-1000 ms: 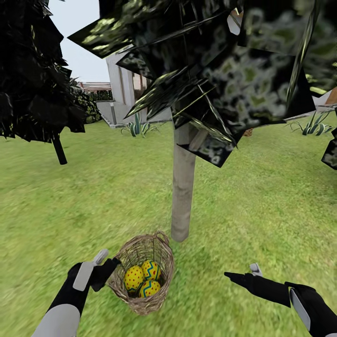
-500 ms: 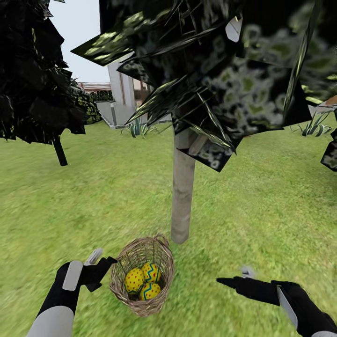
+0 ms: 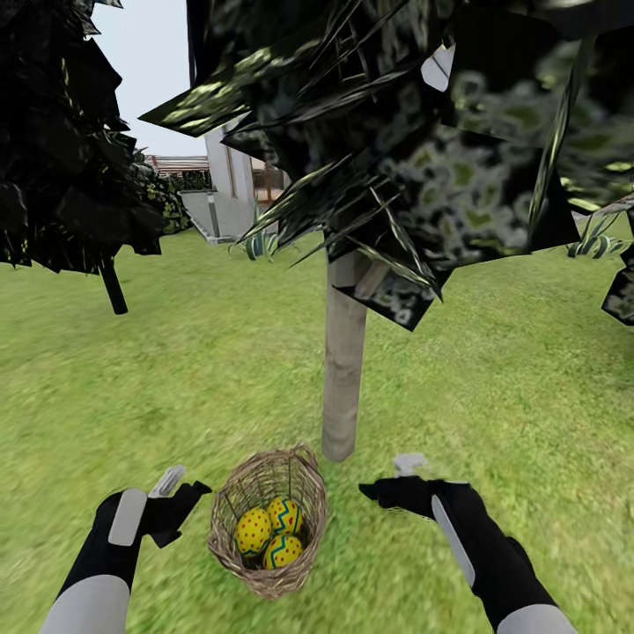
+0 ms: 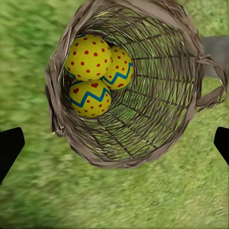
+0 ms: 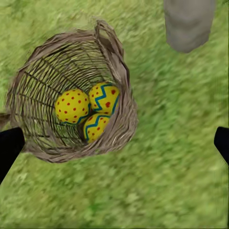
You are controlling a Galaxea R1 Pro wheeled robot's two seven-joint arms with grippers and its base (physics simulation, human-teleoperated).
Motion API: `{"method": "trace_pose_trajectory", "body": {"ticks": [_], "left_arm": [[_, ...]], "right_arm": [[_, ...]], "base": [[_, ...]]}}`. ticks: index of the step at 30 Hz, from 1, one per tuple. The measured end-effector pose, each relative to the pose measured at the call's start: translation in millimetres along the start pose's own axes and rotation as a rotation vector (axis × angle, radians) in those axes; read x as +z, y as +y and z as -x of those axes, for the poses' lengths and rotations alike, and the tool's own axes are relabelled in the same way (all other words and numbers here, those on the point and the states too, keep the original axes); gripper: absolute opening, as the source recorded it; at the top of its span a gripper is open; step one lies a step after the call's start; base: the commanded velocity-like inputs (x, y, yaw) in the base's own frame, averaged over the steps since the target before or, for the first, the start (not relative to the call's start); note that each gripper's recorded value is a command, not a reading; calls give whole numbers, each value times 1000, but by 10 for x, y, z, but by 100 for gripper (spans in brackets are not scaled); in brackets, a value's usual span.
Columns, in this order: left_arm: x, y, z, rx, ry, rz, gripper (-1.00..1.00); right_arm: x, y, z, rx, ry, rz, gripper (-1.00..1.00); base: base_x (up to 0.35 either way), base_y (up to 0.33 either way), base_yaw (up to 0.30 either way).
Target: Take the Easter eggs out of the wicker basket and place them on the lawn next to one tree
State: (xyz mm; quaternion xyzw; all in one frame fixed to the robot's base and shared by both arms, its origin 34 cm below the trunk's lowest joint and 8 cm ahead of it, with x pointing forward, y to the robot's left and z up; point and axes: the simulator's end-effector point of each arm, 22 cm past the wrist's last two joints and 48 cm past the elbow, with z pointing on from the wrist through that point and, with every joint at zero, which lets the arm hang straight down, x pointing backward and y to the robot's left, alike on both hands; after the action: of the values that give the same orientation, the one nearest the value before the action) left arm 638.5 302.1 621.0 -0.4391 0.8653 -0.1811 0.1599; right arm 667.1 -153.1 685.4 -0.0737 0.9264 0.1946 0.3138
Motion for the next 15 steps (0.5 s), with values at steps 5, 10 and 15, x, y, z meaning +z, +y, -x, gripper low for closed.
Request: {"method": "trace_pose_trajectory", "body": {"ticks": [5, 10, 15], "left_arm": [[-5, 7, 13, 1, -2, 1, 100], [-86, 54, 244, 7, -34, 8, 100], [-306, -122, 414, 53, -30, -26, 100]], "right_arm": [[-97, 633, -62, -19, 148, 69, 100], [14, 917, -94, -224, 188, -108, 100], [19, 955, -25, -295, 169, -206, 100]], "base": [[0, 0, 0], [0, 0, 0], [0, 0, 0]]}}
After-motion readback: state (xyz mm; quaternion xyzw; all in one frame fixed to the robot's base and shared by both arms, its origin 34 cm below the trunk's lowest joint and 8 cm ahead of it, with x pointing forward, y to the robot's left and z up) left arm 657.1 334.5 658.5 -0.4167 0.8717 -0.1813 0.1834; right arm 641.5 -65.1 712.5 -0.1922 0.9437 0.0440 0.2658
